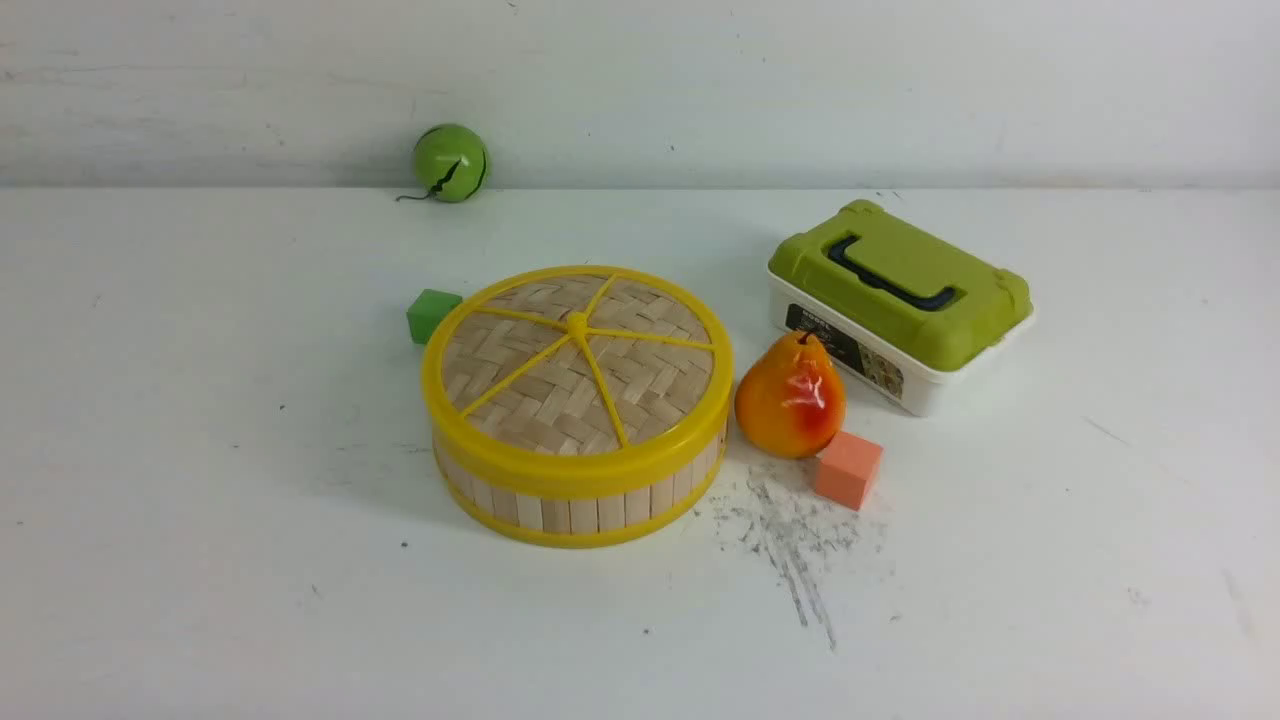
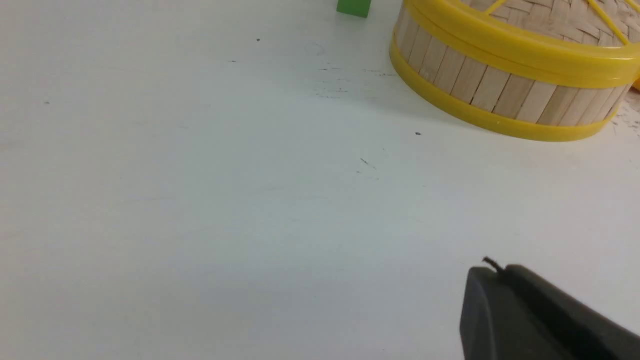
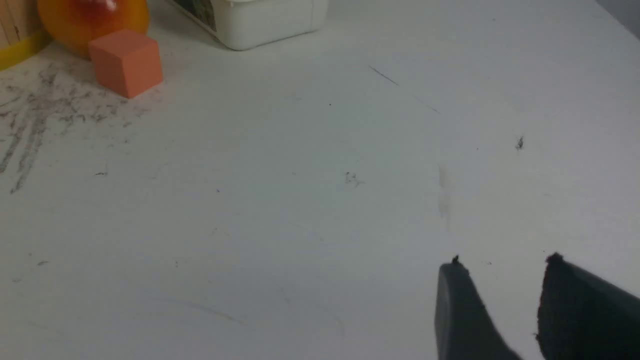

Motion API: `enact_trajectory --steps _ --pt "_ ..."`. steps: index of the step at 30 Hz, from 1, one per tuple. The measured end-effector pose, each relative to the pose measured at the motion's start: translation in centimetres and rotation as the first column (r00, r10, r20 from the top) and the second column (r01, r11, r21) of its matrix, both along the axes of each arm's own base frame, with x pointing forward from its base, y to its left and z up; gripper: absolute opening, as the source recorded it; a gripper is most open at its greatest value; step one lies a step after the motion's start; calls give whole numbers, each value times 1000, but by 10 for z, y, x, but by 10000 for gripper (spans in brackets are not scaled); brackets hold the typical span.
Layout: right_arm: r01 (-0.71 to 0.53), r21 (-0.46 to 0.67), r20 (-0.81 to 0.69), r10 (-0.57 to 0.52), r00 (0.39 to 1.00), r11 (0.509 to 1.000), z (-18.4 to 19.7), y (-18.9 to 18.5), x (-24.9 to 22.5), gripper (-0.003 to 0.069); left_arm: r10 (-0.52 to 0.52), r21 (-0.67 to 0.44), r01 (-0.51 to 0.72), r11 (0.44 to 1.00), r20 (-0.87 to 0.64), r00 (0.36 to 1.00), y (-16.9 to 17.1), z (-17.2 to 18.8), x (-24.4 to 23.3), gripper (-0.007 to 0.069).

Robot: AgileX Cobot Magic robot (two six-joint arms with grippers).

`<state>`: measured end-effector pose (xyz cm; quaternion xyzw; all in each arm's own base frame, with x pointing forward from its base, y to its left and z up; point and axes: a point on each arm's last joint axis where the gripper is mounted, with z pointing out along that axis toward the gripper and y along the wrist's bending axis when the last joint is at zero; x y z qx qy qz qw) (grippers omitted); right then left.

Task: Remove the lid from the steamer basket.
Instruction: Use the left arm to lift the lid of the steamer

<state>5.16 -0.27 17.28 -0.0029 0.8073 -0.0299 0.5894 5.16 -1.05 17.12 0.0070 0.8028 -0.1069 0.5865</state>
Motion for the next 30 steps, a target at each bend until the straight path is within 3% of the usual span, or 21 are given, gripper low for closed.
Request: enact_trajectory --steps 30 --pt "0 0 0 0 1000 1000 0 0 0 240 0 -1 0 1000 -1 1000 0 0 0 29"
